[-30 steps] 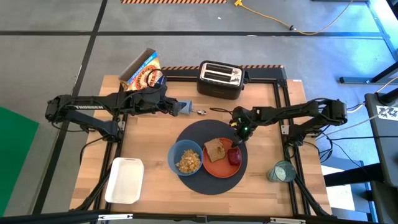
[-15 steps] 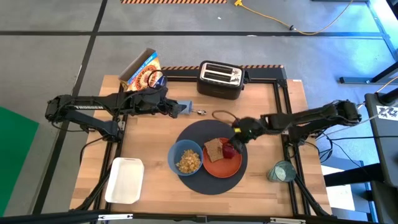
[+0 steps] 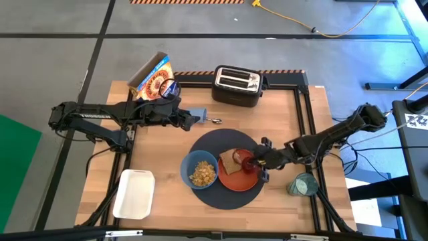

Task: Arrange a breakfast setting
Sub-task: Put the red apple from the white bin onto the orange plate

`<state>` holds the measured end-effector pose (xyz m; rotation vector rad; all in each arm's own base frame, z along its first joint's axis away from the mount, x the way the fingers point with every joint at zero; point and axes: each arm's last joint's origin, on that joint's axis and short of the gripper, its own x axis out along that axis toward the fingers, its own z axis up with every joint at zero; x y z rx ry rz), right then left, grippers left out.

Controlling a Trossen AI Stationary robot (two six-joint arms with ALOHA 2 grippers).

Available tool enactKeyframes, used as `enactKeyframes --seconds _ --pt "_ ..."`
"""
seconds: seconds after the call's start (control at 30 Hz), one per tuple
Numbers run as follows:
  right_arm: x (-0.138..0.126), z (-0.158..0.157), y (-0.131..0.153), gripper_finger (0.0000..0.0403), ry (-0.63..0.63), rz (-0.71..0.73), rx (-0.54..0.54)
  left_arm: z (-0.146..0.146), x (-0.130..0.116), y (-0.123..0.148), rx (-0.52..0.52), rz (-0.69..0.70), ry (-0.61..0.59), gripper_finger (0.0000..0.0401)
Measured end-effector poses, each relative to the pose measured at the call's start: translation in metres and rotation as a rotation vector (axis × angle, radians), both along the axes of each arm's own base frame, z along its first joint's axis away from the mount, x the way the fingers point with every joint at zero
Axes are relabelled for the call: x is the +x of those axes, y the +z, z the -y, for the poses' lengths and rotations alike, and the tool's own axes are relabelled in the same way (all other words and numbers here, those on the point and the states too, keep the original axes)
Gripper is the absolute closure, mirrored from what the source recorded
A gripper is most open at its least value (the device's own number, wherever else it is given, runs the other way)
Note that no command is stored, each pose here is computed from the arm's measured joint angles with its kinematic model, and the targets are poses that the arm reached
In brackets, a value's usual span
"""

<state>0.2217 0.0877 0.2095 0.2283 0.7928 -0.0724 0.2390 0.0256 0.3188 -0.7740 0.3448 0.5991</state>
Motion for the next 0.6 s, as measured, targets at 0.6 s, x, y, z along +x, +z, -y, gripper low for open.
enactKeyframes --seconds 0.6 --pt "-0.007 -0.008 -0.003 0.0293 0.137 -0.063 0.003 0.012 0.001 0.0 0.019 -0.002 -0.021 0.0035"
